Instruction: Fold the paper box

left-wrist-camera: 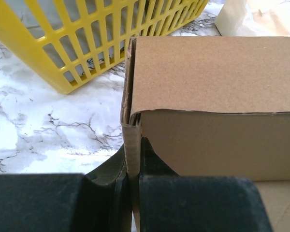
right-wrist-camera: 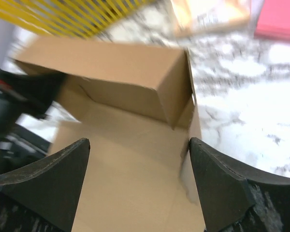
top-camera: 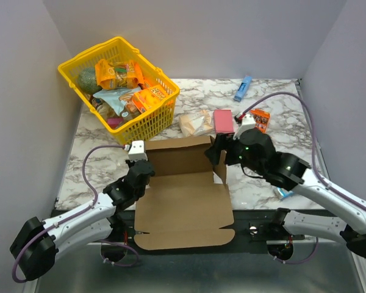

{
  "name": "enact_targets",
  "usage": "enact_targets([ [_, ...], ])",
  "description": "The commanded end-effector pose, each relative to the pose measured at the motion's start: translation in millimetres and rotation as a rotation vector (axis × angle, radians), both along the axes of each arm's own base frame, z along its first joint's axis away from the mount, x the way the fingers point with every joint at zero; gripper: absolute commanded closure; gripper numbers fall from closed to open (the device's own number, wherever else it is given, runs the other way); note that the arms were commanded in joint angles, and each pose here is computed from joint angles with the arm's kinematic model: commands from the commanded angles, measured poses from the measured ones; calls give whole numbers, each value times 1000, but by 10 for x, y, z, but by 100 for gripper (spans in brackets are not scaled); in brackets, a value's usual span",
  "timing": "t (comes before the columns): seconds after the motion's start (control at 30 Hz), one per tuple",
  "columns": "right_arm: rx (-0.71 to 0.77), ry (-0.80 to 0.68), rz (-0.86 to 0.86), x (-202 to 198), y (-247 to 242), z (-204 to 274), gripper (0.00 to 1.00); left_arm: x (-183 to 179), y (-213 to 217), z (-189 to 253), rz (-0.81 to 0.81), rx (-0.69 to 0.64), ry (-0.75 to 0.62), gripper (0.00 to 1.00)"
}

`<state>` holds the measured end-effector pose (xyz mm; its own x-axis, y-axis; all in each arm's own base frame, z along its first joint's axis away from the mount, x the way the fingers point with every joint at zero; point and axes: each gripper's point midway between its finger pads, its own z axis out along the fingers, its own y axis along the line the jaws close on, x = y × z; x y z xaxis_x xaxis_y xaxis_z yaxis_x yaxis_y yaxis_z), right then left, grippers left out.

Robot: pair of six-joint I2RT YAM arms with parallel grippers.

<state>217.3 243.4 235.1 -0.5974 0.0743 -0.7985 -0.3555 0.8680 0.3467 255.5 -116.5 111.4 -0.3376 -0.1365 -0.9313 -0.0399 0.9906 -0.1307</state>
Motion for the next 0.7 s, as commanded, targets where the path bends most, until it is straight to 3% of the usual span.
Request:
enact_targets([
  [0.0,27,-104,-18,-64,-260,642,7,-40,-47,-9,-50,-55,2,100],
  [0.17,29,-128,-131,146,-633,784,21,-68,-76,70,-83,-119,-38,100],
  [0.4,86,-6,-310,638,-1313,46,27,-88,-53,118,-88,-149,-65,100],
  [0.67,180,75,3,165,-920,-434,28,-73,-34,124,-76,-140,-53,100],
])
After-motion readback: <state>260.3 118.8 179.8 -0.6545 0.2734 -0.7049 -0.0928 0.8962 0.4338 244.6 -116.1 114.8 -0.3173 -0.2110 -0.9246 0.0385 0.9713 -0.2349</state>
